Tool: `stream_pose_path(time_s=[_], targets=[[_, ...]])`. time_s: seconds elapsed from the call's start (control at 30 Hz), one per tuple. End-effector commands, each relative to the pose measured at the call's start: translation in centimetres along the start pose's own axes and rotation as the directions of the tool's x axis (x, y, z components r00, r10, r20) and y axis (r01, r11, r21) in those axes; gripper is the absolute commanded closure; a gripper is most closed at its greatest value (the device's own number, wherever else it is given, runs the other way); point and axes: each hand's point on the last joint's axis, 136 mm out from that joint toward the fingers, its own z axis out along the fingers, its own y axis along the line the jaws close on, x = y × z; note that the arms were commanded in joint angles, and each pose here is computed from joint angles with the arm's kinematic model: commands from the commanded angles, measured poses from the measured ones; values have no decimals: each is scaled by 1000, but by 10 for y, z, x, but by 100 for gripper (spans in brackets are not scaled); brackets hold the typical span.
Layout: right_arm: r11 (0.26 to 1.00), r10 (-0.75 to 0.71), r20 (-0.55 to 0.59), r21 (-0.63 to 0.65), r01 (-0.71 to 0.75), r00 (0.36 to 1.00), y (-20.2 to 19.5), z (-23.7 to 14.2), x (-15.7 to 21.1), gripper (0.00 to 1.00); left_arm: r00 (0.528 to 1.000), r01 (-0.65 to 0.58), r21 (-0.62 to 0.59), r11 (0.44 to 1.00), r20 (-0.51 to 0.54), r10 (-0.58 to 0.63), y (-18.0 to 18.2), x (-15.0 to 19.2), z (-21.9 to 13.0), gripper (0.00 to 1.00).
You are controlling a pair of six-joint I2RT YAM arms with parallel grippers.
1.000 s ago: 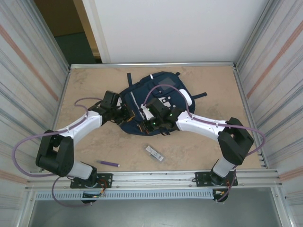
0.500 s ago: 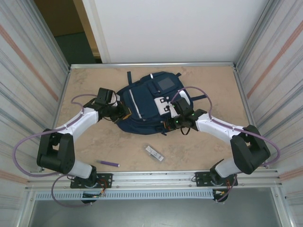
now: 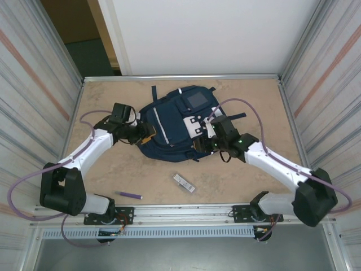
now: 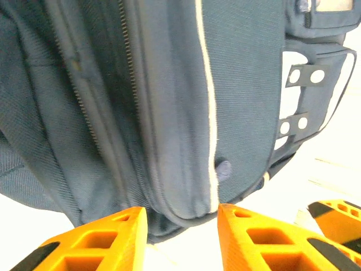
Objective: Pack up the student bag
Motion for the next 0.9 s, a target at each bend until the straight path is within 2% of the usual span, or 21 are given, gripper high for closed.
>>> stream_pose_path(time_s=[0.0,0.1,0.17,0.2,0.23,0.27,0.37,0.47,0.5,0.63,0.77,0.83,0.87], targets=[[987,-76,115,150,58,990,-12,-21,-24,44,1000,-4,-12,1000,9,4,-6,-3,-7,62],[972,-106,216,229,55,971,-15,-40,-41,37,1000,-10,-33,999,19,11,-8,-11,-1,61],[970,-75,274,244,6,959,-20,-48,-49,30,1000,-12,-62,998,20,13,-6,-15,5,61],[966,-51,294,258,-28,954,-26,-50,-51,23,1000,-8,-81,997,14,9,-3,-17,10,60],[963,-47,300,265,-36,953,-30,-51,-52,5,1000,-9,-92,996,7,10,0,-18,14,60],[960,-32,299,276,-54,954,-36,-49,-51,1,1000,-9,-105,994,5,9,3,-21,20,60],[953,81,215,271,-139,973,-52,-42,-35,1,1000,-12,-141,990,-6,12,11,-27,33,60],[984,143,106,94,-154,984,-38,-27,-20,1,1000,6,-193,981,0,-6,21,-29,37,59],[984,155,96,78,-163,983,-37,-25,-18,1,1000,6,-200,980,9,-5,23,-31,38,59],[991,135,16,-21,-135,991,-17,-7,-4,8,1000,10,-180,984,29,-5,19,-39,46,60],[991,-11,-34,-137,6,999,21,5,7,11,1000,-14,-170,985,25,18,12,-41,50,61],[980,-102,-56,-176,91,993,37,11,15,13,1000,-7,-158,987,27,12,10,-42,51,71],[972,-135,-62,-202,120,989,45,14,18,14,1000,-8,-135,991,18,10,5,-41,51,85]])
